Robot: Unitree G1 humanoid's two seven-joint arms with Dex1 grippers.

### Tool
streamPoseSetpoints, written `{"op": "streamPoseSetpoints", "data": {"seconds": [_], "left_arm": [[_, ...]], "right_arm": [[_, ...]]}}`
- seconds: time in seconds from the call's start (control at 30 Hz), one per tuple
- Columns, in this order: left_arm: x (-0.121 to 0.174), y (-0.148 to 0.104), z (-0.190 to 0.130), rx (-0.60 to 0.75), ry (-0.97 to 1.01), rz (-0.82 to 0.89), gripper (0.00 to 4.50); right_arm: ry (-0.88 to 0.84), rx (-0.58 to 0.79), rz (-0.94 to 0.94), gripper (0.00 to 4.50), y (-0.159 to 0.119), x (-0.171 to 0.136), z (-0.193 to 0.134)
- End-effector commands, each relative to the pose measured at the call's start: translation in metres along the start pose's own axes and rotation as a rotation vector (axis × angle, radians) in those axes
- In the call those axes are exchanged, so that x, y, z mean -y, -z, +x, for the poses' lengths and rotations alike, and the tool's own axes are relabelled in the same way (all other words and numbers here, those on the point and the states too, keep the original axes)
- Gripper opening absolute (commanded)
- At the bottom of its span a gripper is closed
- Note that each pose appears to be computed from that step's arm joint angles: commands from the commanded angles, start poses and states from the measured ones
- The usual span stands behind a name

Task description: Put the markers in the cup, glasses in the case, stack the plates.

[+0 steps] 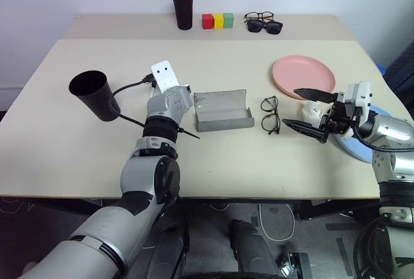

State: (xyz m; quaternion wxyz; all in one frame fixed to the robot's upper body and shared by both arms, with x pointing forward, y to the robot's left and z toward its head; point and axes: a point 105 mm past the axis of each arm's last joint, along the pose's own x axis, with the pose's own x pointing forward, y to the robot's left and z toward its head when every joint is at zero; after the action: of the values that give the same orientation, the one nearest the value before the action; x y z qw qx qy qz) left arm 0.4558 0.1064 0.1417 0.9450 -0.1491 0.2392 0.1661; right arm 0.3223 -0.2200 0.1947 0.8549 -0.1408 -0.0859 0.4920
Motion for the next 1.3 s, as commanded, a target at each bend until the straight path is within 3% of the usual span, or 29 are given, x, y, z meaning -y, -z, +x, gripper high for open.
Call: {"op": "streamPoseSetpoints", "data": {"seconds": [0.03, 0.33, 0.43, 0.67, 0.93, 1.03, 1.17, 1.3], "left_arm": [[0.007, -0.018, -0.007, 0.05, 0.012, -0.026, 4.5], [0.0, -0.014, -0.003, 0.038, -0.019, -0.031, 4.5], [-0.001, -0.013, -0.002, 0.042, -0.036, -0.031, 3.65], [-0.007, -0.008, 0.002, 0.021, -0.066, -0.068, 0.03], [-0.004, 0.002, 0.003, -0.025, -0.047, -0.098, 0.03], [0.013, -0.004, -0.005, 0.009, 0.049, -0.067, 0.03], [0.04, -0.038, -0.039, 0.243, 0.251, 0.049, 0.03], [0.042, -0.085, -0.103, 0.783, 0.403, 0.284, 0.03]], "right_arm": [[0.012, 0.071, -0.046, 4.46, -0.025, 0.005, -0.001], [0.001, 0.042, -0.05, 4.46, -0.02, 0.003, 0.0], [0.0, 0.032, -0.053, 4.5, -0.019, 0.003, 0.0], [0.009, 0.018, -0.054, 4.5, -0.019, 0.004, -0.002], [0.019, 0.002, -0.054, 4.5, -0.018, 0.006, -0.006], [0.024, 0.003, -0.053, 4.5, -0.019, 0.007, -0.006], [0.036, 0.01, -0.048, 4.5, -0.018, 0.009, -0.005], [0.039, 0.03, -0.038, 4.5, -0.018, 0.008, 0.001]]}}
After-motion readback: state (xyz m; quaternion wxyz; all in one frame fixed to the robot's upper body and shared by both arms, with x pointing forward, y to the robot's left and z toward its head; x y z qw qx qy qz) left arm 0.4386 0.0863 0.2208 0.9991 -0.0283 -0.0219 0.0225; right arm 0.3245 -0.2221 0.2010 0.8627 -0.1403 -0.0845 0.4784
